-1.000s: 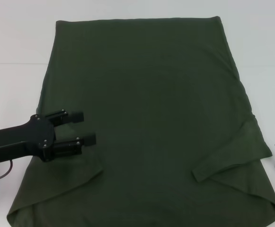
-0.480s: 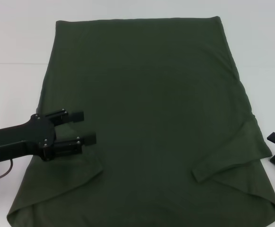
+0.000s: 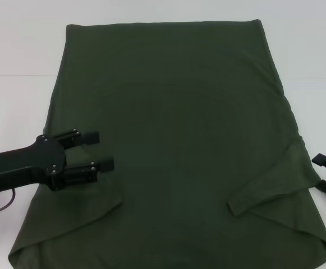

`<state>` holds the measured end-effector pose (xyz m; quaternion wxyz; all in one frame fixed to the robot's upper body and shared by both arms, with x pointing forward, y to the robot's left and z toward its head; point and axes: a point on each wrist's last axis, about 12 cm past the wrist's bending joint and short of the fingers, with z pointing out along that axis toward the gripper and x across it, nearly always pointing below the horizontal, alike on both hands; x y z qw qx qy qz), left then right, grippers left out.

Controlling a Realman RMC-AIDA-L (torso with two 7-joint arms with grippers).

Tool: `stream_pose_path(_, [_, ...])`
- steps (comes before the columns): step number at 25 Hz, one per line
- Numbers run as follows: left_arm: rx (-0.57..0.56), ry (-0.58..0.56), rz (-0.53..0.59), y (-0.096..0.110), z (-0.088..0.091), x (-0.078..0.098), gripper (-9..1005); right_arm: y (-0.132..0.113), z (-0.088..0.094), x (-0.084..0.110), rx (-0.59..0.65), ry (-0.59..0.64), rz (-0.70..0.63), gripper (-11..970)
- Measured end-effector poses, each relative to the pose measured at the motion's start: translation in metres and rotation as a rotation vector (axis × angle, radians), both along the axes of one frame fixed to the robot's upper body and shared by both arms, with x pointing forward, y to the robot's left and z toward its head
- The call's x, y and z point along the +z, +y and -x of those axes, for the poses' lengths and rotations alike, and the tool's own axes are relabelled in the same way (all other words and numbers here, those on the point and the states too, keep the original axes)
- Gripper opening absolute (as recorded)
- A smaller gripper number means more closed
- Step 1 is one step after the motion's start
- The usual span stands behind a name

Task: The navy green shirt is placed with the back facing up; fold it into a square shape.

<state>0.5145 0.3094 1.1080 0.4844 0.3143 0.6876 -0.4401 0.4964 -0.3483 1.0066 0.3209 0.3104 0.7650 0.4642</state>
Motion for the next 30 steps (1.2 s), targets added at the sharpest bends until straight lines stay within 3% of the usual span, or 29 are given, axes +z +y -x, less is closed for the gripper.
stream_pose_path(21, [0.009,-0.002,-0.006,0.0,-0.002,0.0,841,0.02,-0.03,0.012,0.059,-0.04,0.012,927])
stream_pose_path(30, [0.011,0.0,-0.007,0.001,-0.001,0.0,842,0.016,-0.02,0.007,0.04,-0.008,-0.01,926])
